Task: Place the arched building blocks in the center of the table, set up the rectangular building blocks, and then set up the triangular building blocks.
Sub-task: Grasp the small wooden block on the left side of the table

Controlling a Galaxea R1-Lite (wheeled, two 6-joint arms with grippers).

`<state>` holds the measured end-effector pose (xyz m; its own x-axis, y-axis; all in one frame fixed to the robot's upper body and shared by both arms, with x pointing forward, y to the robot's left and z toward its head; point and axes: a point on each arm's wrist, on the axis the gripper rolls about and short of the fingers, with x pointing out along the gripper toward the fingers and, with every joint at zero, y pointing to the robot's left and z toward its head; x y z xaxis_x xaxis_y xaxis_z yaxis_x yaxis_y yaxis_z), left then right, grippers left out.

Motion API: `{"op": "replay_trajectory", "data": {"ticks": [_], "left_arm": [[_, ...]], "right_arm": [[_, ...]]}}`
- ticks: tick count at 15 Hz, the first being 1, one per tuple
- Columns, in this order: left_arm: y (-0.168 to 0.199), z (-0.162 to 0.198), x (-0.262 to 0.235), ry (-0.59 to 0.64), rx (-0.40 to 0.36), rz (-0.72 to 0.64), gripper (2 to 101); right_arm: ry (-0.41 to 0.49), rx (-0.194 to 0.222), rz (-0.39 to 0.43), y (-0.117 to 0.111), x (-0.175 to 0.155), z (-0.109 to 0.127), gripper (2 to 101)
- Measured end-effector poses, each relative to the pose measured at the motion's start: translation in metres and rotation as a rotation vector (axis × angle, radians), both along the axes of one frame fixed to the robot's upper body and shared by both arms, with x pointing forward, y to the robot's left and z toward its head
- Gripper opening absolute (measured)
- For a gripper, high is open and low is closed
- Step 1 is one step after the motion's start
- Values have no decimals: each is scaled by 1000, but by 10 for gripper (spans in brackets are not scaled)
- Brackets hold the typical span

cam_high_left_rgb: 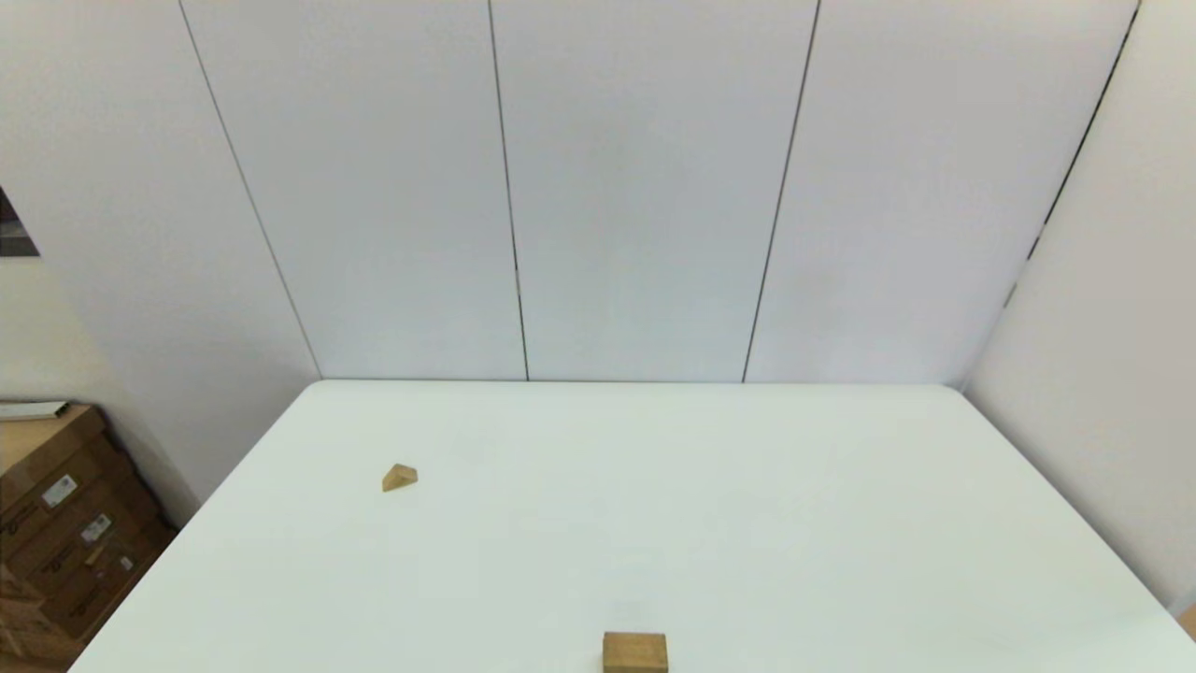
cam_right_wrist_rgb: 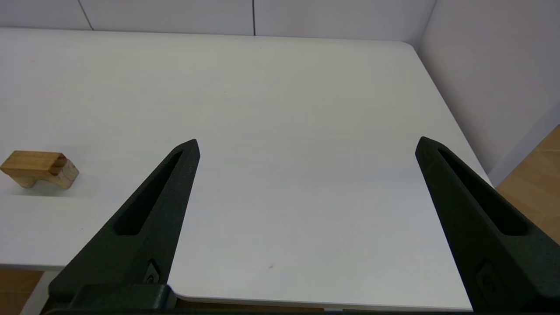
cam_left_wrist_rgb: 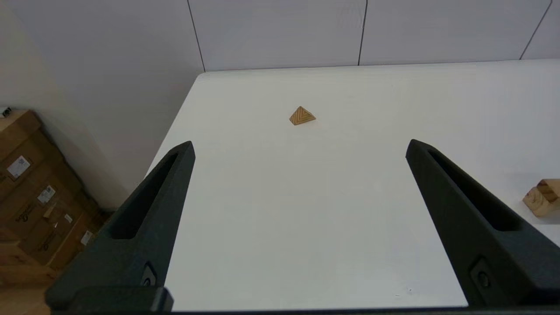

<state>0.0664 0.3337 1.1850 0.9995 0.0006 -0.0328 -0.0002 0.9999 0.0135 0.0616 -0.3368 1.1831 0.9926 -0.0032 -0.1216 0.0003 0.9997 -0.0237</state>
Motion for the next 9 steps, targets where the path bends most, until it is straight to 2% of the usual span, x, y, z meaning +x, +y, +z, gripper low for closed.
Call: {"op": "replay_trajectory", "data": {"ticks": [2, 4, 6, 9], "left_arm": [[0, 11, -2, -23, -3, -1, 978], [0, 24, 2, 23, -11, 3, 978], [0, 44, 17, 131, -45, 15, 978], [0, 69, 64, 366, -94, 38, 978]], "right_arm": [[1, 10, -3, 0, 0, -1, 973], [2, 11, -3, 0, 0, -1, 973], [2, 11, -3, 0, 0, -1, 973], [3, 11, -3, 0, 0, -1, 973]]}}
